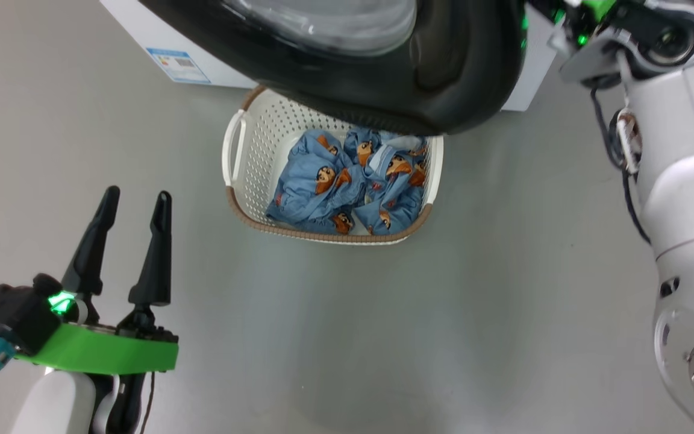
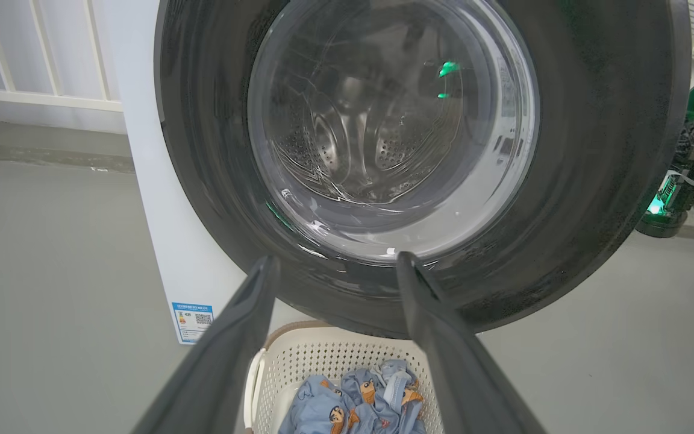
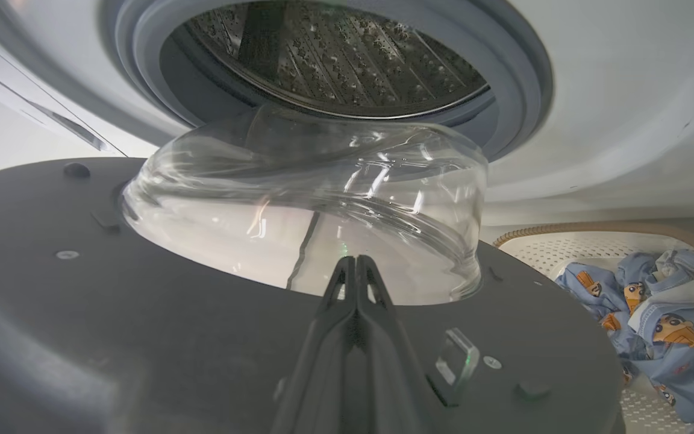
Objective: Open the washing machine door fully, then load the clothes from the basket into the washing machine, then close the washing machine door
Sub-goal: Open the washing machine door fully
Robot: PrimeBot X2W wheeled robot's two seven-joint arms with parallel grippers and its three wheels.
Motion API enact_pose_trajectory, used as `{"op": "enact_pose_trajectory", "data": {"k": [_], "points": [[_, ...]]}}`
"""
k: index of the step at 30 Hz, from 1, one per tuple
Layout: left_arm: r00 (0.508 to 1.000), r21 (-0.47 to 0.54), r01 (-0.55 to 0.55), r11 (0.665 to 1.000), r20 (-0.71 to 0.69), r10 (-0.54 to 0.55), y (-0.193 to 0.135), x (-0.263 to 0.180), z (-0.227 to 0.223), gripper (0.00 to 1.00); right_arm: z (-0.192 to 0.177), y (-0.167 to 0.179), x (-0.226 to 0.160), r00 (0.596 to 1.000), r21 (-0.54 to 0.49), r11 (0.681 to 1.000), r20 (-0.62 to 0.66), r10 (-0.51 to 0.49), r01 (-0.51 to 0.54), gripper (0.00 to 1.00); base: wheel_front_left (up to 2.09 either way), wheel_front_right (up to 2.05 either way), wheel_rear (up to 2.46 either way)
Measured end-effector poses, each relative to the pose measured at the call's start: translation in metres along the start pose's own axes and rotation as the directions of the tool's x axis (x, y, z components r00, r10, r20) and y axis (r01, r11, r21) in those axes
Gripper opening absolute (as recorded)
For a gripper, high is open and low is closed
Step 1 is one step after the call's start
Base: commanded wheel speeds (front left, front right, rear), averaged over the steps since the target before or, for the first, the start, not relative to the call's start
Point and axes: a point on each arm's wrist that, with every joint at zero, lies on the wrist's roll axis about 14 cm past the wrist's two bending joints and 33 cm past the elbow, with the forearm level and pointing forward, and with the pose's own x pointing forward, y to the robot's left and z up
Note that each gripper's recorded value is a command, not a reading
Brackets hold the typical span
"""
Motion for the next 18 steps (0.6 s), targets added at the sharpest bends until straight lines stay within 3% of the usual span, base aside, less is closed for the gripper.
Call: {"op": "enact_pose_trajectory", "data": {"k": [9, 18], "points": [[0.999, 0.011, 0.007, 1.0, 0.038, -0.007, -0.004, -0.008, 0.016, 1.0, -0.046, 0.014, -0.011, 0.988, -0.036, 0.998, -0.151, 0.04, -0.046, 0.0, 0.0, 0.0, 0.0], [0.998, 0.028, 0.001, 1.0, 0.06, -0.003, -0.004, -0.021, 0.027, 1.0, -0.118, 0.028, -0.02, 0.93, -0.086, 0.991, -0.362, 0.063, -0.101, 0.0, 0.0, 0.0, 0.0]]}}
